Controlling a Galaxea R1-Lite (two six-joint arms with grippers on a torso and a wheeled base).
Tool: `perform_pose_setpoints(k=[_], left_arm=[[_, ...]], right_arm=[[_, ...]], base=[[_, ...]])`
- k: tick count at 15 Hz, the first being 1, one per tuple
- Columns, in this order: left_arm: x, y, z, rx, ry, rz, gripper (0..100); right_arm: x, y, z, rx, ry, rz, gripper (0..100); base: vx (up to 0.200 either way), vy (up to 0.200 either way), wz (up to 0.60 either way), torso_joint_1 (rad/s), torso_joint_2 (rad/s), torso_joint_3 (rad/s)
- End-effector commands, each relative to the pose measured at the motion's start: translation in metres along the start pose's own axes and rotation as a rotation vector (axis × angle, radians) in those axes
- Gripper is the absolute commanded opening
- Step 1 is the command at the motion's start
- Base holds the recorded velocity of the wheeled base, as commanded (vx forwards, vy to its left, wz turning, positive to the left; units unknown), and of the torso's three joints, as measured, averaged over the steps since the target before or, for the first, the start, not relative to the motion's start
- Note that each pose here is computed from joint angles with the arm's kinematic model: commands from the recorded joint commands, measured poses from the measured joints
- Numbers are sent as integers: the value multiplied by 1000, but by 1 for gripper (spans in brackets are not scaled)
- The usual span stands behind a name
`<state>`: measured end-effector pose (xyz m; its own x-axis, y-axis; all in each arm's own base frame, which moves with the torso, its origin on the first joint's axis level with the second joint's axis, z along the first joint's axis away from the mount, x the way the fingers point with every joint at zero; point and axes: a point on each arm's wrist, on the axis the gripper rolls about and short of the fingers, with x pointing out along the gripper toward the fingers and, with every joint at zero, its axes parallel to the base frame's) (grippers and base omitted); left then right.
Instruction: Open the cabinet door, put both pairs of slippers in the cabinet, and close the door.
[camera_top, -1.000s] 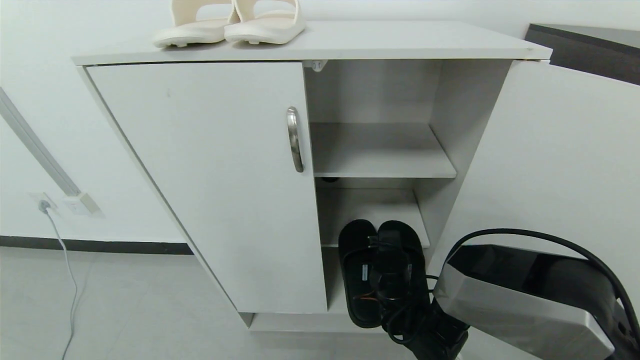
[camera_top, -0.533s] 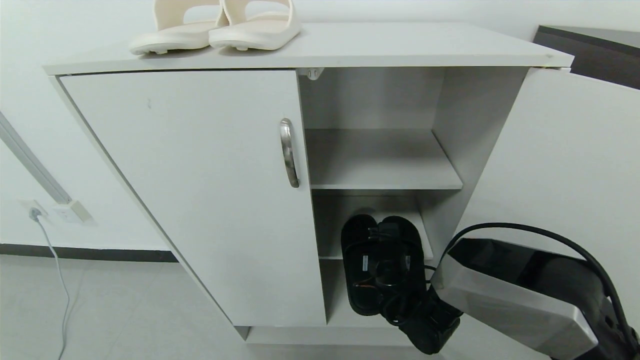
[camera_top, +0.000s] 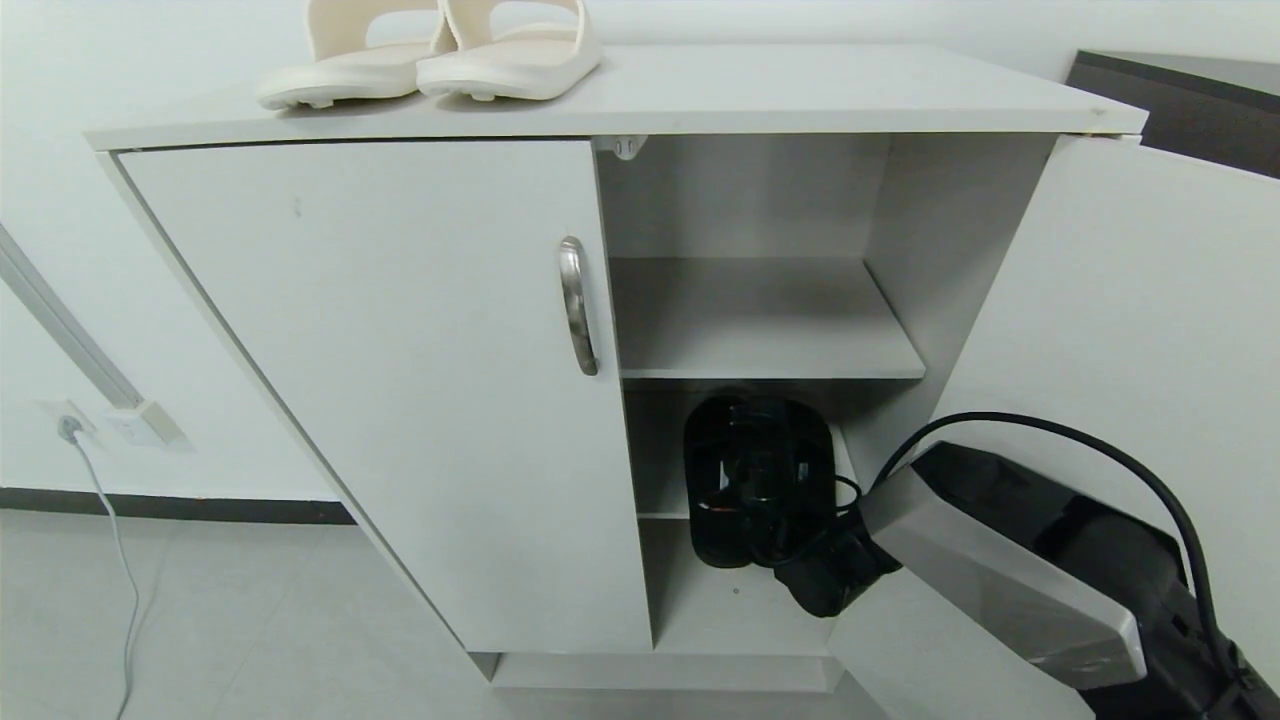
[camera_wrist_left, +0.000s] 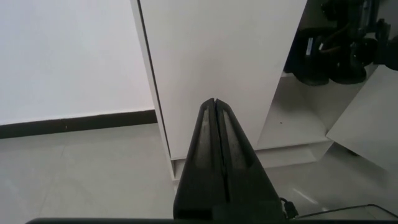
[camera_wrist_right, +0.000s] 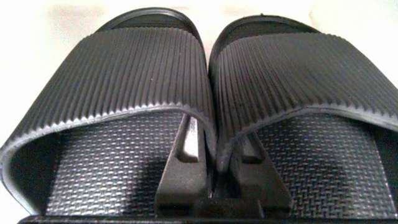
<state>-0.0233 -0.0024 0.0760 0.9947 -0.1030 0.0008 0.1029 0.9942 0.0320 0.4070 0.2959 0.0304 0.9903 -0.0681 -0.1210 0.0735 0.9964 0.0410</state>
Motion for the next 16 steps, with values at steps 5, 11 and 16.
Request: perform_pose_setpoints(k=[5,11,16], left_arm=[[0,0,0,0,1,0,0],[0,0,0,0,1,0,0],[0,0,0,0,1,0,0]], right_arm=[[35,5,6,23,-18,-13,0],[48,7,6,17,-10,-25,0],[50,7,6,17,-9,-28,0]], base=[[0,0,0,0,0,0],[0,0,0,0,0,0],[0,0,0,0,0,0]])
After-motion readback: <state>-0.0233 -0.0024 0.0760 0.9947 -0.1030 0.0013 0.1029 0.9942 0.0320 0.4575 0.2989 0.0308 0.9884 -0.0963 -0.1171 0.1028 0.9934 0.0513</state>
